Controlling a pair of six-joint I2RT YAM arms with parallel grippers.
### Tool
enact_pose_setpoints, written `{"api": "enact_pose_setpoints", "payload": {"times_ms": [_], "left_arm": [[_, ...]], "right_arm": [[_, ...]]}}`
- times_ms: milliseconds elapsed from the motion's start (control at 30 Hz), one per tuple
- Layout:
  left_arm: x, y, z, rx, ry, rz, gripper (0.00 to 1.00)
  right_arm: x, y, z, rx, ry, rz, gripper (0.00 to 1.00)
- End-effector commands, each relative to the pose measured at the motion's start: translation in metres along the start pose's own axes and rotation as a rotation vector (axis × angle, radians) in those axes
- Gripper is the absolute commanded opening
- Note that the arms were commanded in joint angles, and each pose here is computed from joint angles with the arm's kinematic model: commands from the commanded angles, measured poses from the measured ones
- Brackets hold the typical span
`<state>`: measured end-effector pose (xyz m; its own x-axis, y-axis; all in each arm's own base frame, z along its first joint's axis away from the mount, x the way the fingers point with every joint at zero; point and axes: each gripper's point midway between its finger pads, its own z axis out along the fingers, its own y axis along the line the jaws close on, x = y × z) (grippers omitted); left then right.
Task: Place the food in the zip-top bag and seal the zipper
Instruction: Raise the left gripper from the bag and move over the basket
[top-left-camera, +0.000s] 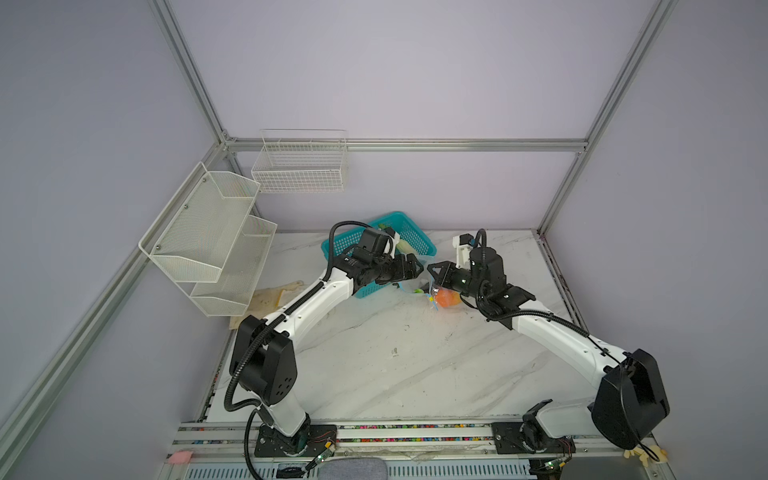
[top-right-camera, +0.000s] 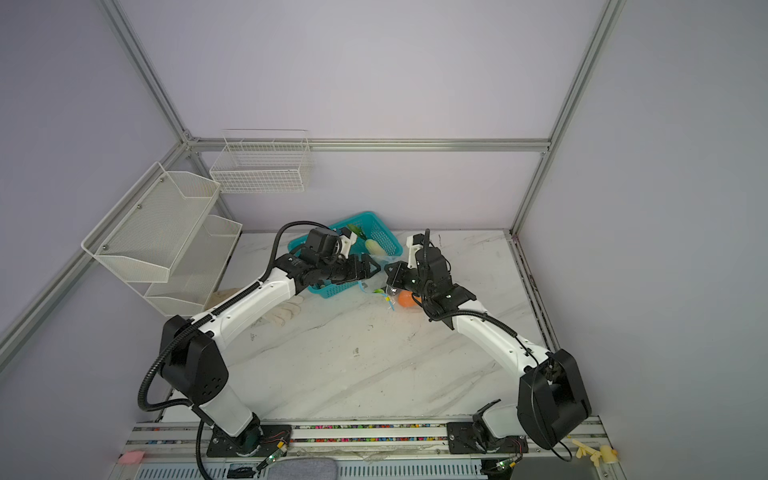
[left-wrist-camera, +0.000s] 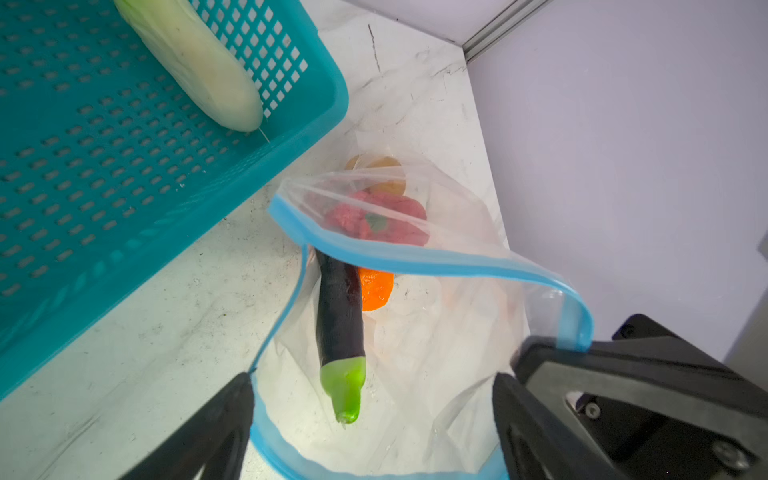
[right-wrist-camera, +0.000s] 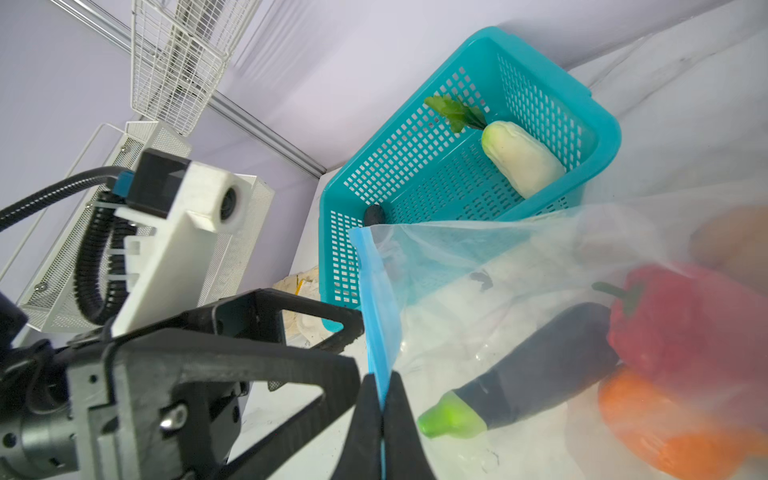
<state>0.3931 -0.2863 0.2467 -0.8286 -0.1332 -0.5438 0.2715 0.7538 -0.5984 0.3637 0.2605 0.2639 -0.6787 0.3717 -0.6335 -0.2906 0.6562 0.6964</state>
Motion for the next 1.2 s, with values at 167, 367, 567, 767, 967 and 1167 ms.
{"api": "enact_pose_setpoints", "payload": {"times_ms": [167,367,567,767,967,1167], "left_arm": [[-0.074,0.003,-0.047,-0.097,-0.204,0.156,0.90],[-0.094,0.039,-0.017,-0.178,-0.180,0.159,0.90],[-0.110,0.071,0.024,-0.204,-0.150,0.109,0.89],[-0.133,0.091,0.059,-0.207,-0.153,0.084,0.87],[-0.152,0.104,0.088,-0.230,-0.182,0.107,0.87],[-0.161,0.119,0.114,-0.272,-0.214,0.134,0.86]], "right_arm": [[-0.010,0.005,-0.013,-0.009,-0.052,0.001,0.00],[-0.010,0.003,-0.014,0.001,-0.051,0.004,0.00],[-0.007,-0.003,-0.013,0.018,-0.048,0.008,0.00],[-0.006,-0.006,-0.008,0.030,-0.040,0.011,0.00],[-0.008,-0.013,-0.002,0.045,-0.033,0.010,0.00],[-0.011,-0.023,0.003,0.065,-0.020,0.013,0.00]]}}
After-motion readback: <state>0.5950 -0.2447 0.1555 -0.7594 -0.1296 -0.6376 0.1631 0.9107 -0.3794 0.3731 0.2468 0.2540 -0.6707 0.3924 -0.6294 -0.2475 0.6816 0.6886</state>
